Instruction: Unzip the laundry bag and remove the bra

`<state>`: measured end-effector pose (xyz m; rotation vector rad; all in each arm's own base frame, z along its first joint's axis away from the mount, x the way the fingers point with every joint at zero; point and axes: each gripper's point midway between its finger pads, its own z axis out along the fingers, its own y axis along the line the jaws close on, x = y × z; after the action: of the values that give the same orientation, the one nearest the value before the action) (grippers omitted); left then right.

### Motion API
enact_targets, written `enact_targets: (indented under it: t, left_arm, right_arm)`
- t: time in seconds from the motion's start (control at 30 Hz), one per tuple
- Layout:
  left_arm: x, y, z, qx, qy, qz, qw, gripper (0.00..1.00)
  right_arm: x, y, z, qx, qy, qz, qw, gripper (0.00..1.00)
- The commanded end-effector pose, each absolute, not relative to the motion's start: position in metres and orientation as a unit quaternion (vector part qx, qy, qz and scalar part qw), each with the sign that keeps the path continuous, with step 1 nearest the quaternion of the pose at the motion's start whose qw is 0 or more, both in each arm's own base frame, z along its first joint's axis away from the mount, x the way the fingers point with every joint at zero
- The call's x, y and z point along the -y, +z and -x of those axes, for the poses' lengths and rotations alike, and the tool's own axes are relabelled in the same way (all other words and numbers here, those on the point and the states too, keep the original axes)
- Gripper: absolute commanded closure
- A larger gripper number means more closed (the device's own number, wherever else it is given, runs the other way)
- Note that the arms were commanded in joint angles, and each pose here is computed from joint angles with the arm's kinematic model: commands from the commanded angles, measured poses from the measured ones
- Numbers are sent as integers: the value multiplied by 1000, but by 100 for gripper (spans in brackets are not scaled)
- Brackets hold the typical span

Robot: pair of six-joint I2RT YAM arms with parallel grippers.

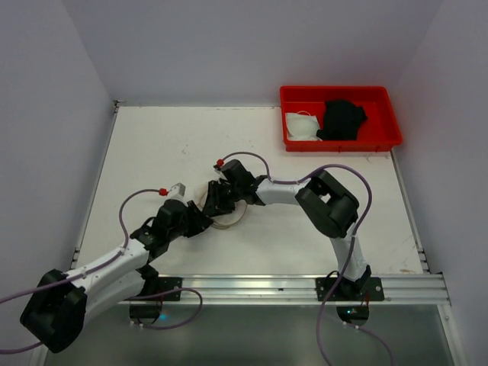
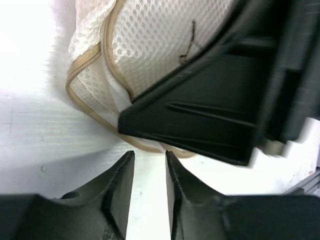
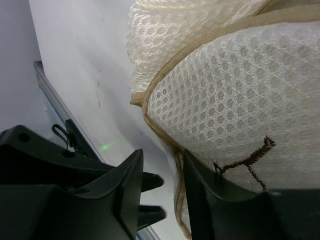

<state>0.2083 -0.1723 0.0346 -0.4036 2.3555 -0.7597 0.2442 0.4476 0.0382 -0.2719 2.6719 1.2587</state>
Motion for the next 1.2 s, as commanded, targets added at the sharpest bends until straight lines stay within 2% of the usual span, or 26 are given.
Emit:
enact_targets:
  t: [0.0,0.07,0.2,0.4,0.53,0.63,0.8,0.87,0.97,1.17]
  left_arm:
    - [158,42,-201,-894,-268,157,322,64]
    - [150,47,-195,-895,-260,161,325,60]
    - [137,62,-189,-893,-246,174,335,58]
    - [119,90,-192,-885,-216,190,367,57]
    - [115,100,-198,-885,-197,185,378,56]
    - [116,104,-203,-883,-198,185,384,55]
    - [120,117,-218,-878,-191,179,401,41]
    - [118,119,-227,-878,-174,174,410,30]
    - [119,133,-241,-877,-166,162,420,22]
    - [98,181,-271,-858,-149,163,463,6]
  right_arm:
    - [-447,27,-242,-903,410,93,85,58]
    - [-446,29,-243,-903,409,95,87,54]
    - [-446,45,-246,-898,413,108,105,46]
    - [-436,102,-256,-891,396,144,167,31]
    - [-431,149,-266,-880,386,170,216,16]
    - [-422,171,-272,-880,362,187,243,10]
    - [-373,198,-307,-885,276,167,335,2]
    - [-346,202,-326,-886,240,150,368,1]
    - [-306,214,-342,-885,232,119,385,1]
    - [-165,237,-362,-877,150,-31,456,1]
